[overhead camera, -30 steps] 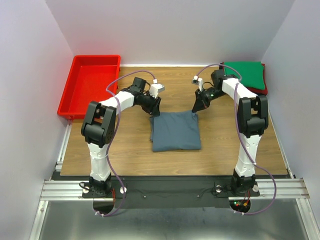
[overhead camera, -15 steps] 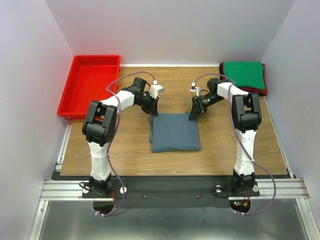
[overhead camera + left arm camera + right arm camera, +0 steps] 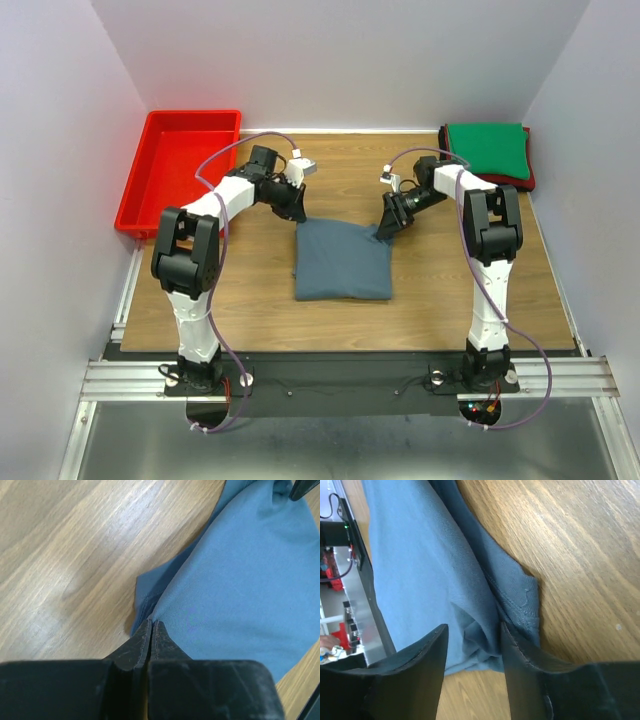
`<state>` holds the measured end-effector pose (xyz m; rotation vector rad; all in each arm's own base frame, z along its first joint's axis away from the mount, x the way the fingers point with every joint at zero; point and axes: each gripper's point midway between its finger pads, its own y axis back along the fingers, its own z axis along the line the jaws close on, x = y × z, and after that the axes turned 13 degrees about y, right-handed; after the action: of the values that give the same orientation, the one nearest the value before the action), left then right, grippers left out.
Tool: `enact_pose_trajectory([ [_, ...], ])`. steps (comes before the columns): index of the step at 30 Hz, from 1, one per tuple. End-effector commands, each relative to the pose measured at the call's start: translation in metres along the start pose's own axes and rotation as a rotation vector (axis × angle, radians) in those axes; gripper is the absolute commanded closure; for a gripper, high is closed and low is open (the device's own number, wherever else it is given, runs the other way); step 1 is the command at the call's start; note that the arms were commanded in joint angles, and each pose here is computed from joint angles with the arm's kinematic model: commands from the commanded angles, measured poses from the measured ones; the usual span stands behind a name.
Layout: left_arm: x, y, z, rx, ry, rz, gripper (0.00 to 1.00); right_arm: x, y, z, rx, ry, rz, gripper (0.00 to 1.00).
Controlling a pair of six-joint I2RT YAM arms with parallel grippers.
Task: Fold and stack the t-shirts
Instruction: Fold the tshirt
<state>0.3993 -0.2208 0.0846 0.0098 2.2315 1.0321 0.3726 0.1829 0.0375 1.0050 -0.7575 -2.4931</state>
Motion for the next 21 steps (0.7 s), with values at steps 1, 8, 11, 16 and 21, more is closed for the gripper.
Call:
enact_pose_trajectory([
  [1,0.002,-0.004,0.013,-0.022,-0.009,0.012,1.00,0.013,-0.003,-0.015,0.065,0.017,0.076,0.56],
  [8,-0.005,-0.025,0.037,-0.067,-0.018,0.016,1.00,-0.014,0.007,-0.005,0.056,0.034,0.007,0.80],
  [11,-0.007,-0.029,0.042,-0.072,-0.029,0.019,1.00,-0.026,0.013,0.000,0.060,0.049,-0.018,0.81],
  [16,-0.001,-0.030,0.045,-0.080,-0.038,0.035,1.00,-0.047,0.032,0.010,0.091,0.094,-0.063,0.81],
  [21,0.000,-0.029,0.046,-0.087,-0.053,0.032,1.00,-0.056,0.039,0.006,0.138,0.083,-0.061,0.74],
])
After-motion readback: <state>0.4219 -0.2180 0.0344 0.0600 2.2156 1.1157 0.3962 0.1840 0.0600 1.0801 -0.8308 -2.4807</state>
